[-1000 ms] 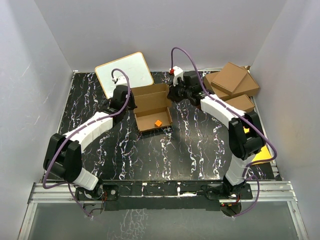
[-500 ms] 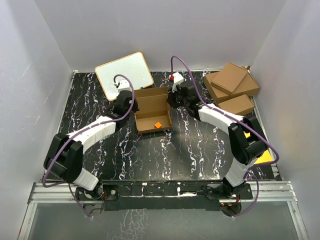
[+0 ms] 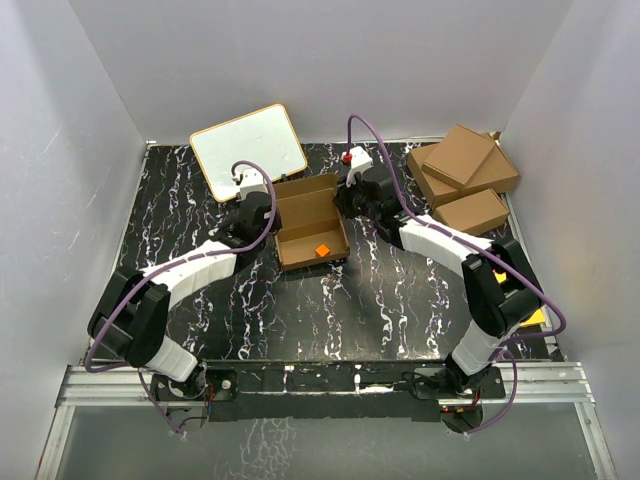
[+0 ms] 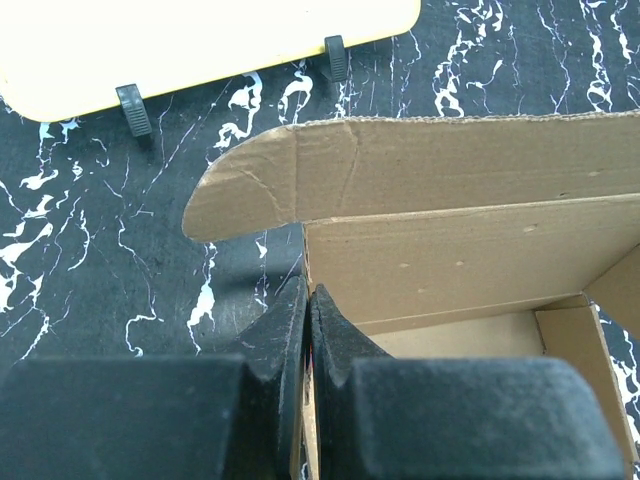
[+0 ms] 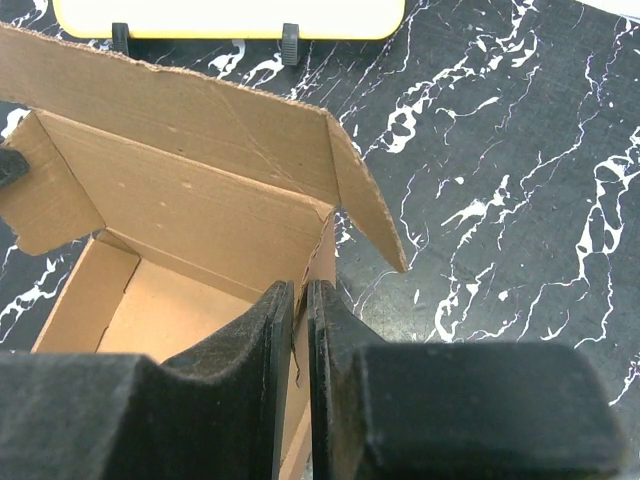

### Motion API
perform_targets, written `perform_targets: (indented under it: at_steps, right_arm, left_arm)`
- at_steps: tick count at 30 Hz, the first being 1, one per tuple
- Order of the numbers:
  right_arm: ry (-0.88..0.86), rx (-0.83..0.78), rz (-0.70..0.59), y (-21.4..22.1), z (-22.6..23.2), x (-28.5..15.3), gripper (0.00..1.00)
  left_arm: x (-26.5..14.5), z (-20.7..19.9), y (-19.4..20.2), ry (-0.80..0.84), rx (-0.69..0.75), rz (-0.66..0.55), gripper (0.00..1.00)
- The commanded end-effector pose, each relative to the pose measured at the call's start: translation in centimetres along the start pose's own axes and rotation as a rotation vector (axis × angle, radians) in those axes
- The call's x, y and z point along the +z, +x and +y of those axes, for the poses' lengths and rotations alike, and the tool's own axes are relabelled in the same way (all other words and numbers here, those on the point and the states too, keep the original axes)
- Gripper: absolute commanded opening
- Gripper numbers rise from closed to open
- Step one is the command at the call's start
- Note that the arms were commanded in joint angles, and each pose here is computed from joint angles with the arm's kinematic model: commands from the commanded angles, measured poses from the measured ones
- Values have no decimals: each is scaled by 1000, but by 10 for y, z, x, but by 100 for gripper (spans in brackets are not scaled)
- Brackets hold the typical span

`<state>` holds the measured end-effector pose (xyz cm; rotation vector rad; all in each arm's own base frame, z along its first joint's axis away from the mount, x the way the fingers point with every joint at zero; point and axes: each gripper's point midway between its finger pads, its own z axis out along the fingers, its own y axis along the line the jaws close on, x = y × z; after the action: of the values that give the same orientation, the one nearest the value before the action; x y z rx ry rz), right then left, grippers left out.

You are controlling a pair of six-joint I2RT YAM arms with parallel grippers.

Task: Fold the paper box

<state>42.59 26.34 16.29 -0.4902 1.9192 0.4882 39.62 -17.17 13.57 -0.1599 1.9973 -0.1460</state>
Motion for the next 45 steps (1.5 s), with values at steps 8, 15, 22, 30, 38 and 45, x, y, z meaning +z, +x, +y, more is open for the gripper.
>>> perform_targets:
  at_steps: [8,15,22,30,38,45]
  right_arm:
    - [15,-8,-156,-30,4,-12,16]
    - [23,-16,-162,-24,2,-15,16]
    - [29,-66,-197,-26,0,-23,16]
    - [12,-87,-195,-21,2,-23,15]
    - [-10,-94,-192,-20,5,-23,15]
    - [-24,-95,-193,-21,8,-24,15]
  left_arm:
    - [-15,-5,-4,33,-79,-22,8]
    - [-24,-12,-7,75,-110,-10,21]
    - [-43,-12,-18,109,-122,-6,42]
    - [-84,9,-37,136,-97,10,53]
    - [-64,70,-29,173,-215,148,22]
    - [-33,48,-18,342,-97,147,11]
